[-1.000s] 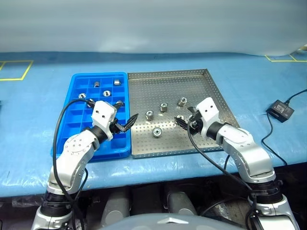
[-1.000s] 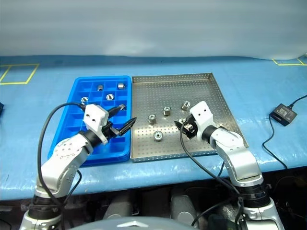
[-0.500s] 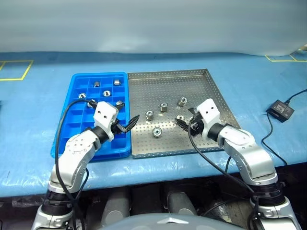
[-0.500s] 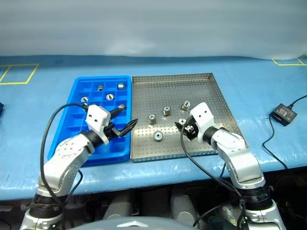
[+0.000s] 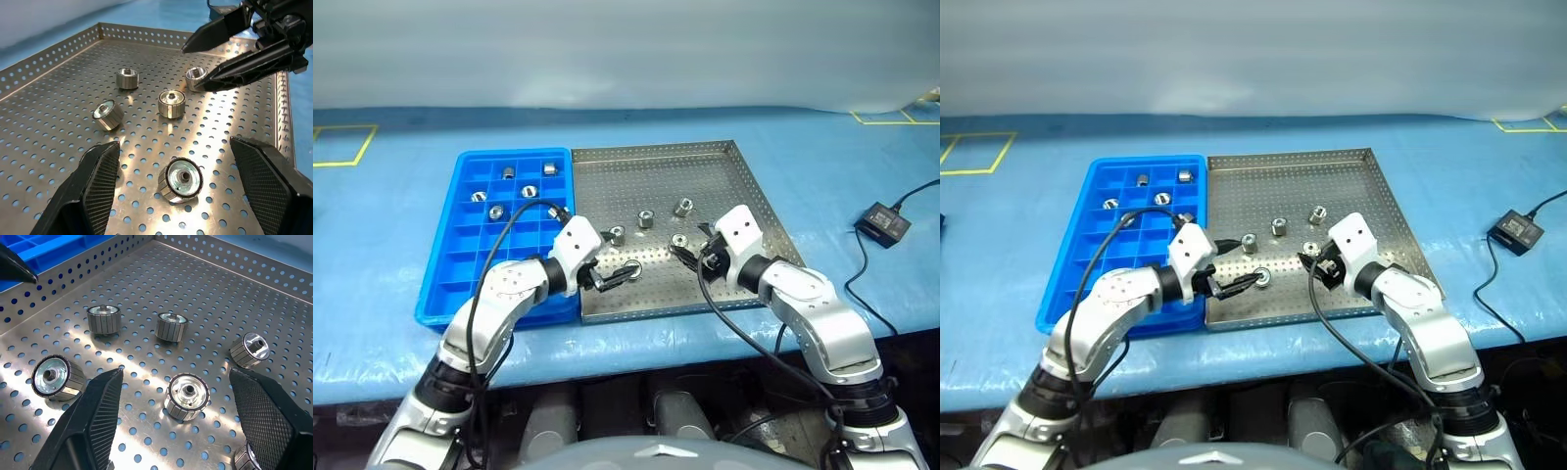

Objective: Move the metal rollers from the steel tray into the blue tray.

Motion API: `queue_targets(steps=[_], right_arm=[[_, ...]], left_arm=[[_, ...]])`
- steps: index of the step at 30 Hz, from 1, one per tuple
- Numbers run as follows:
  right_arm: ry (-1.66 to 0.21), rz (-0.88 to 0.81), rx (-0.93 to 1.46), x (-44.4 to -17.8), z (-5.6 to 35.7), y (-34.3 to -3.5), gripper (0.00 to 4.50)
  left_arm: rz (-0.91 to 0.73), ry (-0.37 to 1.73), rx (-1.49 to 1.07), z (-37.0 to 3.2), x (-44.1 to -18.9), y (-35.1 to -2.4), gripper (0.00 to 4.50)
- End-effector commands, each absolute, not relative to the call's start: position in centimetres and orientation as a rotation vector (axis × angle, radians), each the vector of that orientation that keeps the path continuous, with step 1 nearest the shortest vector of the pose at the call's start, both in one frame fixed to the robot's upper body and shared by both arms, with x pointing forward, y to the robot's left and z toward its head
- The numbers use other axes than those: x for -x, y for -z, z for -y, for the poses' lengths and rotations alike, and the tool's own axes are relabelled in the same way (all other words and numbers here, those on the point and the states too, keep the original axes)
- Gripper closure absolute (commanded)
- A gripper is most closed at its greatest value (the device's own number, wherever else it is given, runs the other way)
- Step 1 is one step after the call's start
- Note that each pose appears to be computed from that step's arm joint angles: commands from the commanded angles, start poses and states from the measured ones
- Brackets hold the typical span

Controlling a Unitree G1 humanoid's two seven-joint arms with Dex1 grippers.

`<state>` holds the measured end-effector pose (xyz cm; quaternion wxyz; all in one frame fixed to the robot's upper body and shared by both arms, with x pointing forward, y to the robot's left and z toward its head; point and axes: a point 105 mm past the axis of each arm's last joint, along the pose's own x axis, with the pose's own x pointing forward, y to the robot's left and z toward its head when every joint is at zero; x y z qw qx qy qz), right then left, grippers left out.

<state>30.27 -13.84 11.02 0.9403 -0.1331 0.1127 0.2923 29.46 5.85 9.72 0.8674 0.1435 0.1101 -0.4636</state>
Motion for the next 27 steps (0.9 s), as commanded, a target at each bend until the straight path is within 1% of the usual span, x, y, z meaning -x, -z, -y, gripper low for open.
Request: queue_targets(steps=[1,3,7,12,13,14,15,17,20,23,26,27], right_arm=[[-0.585,-0.178,0.281,-30.1,13.7,-12.2,0.87],[-0.580,-0.178,0.281,-30.0,13.7,-12.1,0.87],[-0.574,-0.176,0.284,-29.9,13.7,-12.1,0.87],[-0.567,-0.170,0.282,-29.8,13.7,-12.2,0.87],[-0.566,-0.170,0.281,-29.7,13.7,-12.1,0.84],[-0.567,-0.172,0.278,-29.7,13.7,-12.1,0.84],[-0.569,-0.175,0.276,-29.7,13.6,-12.0,0.84],[-0.574,-0.184,0.274,-29.6,13.6,-11.8,0.84],[-0.581,-0.192,0.269,-29.6,13.5,-11.7,0.84],[-0.604,-0.206,0.251,-29.6,13.1,-11.3,0.84],[-0.620,-0.228,0.239,-29.6,12.8,-10.8,0.84],[-0.621,-0.233,0.239,-29.6,12.7,-10.7,0.84]], left_arm=[[-0.270,0.952,-0.351,-5.3,-30.5,-9.2,0.58],[-0.298,0.946,-0.365,-5.1,-30.8,-8.6,0.58],[-0.327,0.995,-0.377,-4.3,-30.4,-7.9,0.58],[-0.396,0.928,-0.410,-5.2,-31.1,-6.8,0.58],[-0.403,0.909,-0.411,-5.3,-31.3,-6.8,0.98],[-0.408,0.894,-0.412,-5.5,-31.5,-6.7,1.19],[-0.410,0.884,-0.414,-5.6,-31.6,-6.7,1.55],[-0.412,0.882,-0.412,-5.5,-31.6,-6.8,2.13],[-0.404,0.885,-0.404,-5.4,-31.6,-7.0,2.13],[-0.387,0.887,-0.388,-5.3,-31.6,-7.4,2.64],[-0.378,0.897,-0.383,-5.2,-31.5,-7.6,3.60],[-0.375,0.904,-0.378,-5.1,-31.5,-7.7,3.60]])
